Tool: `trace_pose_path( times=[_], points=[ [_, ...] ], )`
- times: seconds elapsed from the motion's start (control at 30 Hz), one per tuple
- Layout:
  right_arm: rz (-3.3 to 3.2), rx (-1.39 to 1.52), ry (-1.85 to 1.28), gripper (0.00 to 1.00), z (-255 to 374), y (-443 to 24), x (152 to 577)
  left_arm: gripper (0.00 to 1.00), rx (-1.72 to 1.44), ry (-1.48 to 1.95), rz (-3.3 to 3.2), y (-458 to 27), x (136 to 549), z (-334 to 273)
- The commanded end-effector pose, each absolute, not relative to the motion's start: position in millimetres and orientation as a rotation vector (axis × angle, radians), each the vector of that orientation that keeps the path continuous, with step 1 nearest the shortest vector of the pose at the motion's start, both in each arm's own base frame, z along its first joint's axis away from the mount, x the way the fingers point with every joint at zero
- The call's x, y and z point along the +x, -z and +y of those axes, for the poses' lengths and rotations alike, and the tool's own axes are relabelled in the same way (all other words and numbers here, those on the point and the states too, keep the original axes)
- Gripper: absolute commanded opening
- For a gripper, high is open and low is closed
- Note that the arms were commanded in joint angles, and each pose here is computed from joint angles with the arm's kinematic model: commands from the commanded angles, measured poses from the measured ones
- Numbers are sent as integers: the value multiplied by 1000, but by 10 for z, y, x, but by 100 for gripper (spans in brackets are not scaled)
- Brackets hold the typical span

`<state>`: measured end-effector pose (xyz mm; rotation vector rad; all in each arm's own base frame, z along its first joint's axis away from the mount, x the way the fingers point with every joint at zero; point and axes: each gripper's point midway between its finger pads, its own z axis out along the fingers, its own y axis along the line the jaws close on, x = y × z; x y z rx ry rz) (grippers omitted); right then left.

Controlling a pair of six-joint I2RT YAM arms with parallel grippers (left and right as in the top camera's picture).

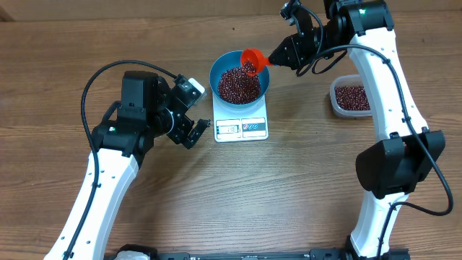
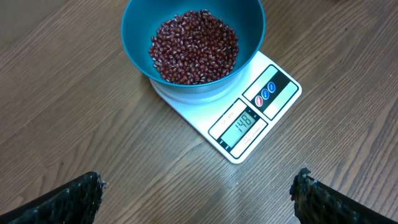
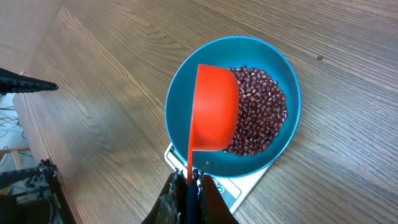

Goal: Scoop item into bowl and weigh 150g on scale
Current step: 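Hold the red scoop tilted over the bowl, trickling beans in, then keep shaking the scoop over the bowl to add a few beans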

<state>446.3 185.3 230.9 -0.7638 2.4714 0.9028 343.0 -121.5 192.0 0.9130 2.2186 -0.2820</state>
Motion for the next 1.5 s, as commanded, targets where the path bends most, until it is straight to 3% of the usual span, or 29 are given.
trace_pose_path(
  times=[0.0,1.47],
  points=[
    [2398,-775,-905,4,1869,-2584,4452,100,925,289,2190,-2003,3466,-1235],
    [2457,-632,-888,4,1831,-2571,4536,100,925,289,2190,-2003,3466,-1235]
  ],
)
